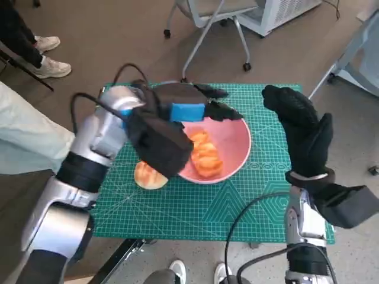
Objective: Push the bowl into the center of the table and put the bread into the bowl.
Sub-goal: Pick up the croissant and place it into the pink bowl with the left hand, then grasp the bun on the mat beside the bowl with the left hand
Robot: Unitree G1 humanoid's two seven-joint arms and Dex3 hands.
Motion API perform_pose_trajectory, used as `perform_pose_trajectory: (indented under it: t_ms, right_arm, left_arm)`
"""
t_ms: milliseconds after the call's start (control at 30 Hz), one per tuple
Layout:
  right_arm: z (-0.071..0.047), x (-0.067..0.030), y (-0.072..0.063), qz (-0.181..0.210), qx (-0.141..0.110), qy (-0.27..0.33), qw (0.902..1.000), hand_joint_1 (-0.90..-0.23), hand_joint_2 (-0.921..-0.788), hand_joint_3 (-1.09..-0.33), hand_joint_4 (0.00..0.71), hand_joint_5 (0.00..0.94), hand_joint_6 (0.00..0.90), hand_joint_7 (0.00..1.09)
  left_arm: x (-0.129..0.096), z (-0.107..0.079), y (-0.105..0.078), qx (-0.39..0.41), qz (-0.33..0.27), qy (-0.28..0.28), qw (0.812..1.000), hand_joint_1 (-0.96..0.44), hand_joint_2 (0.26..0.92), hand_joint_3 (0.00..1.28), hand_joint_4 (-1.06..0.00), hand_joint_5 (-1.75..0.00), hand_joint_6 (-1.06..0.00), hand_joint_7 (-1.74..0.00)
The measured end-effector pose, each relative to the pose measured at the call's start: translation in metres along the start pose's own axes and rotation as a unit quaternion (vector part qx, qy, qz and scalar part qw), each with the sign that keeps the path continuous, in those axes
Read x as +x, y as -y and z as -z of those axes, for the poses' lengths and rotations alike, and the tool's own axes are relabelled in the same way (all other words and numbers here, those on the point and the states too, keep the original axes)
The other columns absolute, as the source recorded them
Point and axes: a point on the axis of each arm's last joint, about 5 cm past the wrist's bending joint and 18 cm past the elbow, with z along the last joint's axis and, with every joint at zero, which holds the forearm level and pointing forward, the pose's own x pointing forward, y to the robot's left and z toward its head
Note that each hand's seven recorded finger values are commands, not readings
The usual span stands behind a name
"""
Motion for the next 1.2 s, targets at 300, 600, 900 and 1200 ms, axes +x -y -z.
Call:
perform_pose_trajectory:
  t_ms: [300,600,900,1200]
  right_arm:
    - [0.000,0.0006,0.000,-0.002,0.001,0.000,1.0000,-0.718,-0.921,-0.833,0.197,0.001,0.044,0.53]
    - [0.000,0.0011,-0.001,-0.005,0.000,0.000,1.0000,-0.719,-0.921,-0.839,0.198,0.001,0.045,0.53]
    - [0.002,0.0000,0.000,-0.007,-0.001,-0.001,1.0000,-0.719,-0.921,-0.845,0.198,0.001,0.045,0.53]
    - [0.003,-0.0005,0.001,-0.007,0.000,-0.003,1.0000,-0.718,-0.921,-0.846,0.198,0.001,0.044,0.53]
  left_arm:
    - [-0.048,-0.001,-0.012,-0.031,-0.060,-0.006,0.998,-0.17,0.728,0.00,0.00,0.00,-0.27,-0.01]
    - [-0.089,-0.001,-0.004,-0.058,-0.086,-0.016,0.995,-0.13,0.714,0.00,0.00,0.00,-0.27,-0.01]
    - [-0.114,0.008,0.018,-0.090,-0.082,-0.051,0.991,-0.13,0.709,0.00,-0.05,-0.02,-0.29,-0.02]
    - [-0.127,0.016,0.054,-0.117,-0.158,-0.072,0.978,-0.29,0.716,0.00,-0.14,-0.03,-0.32,-0.04]
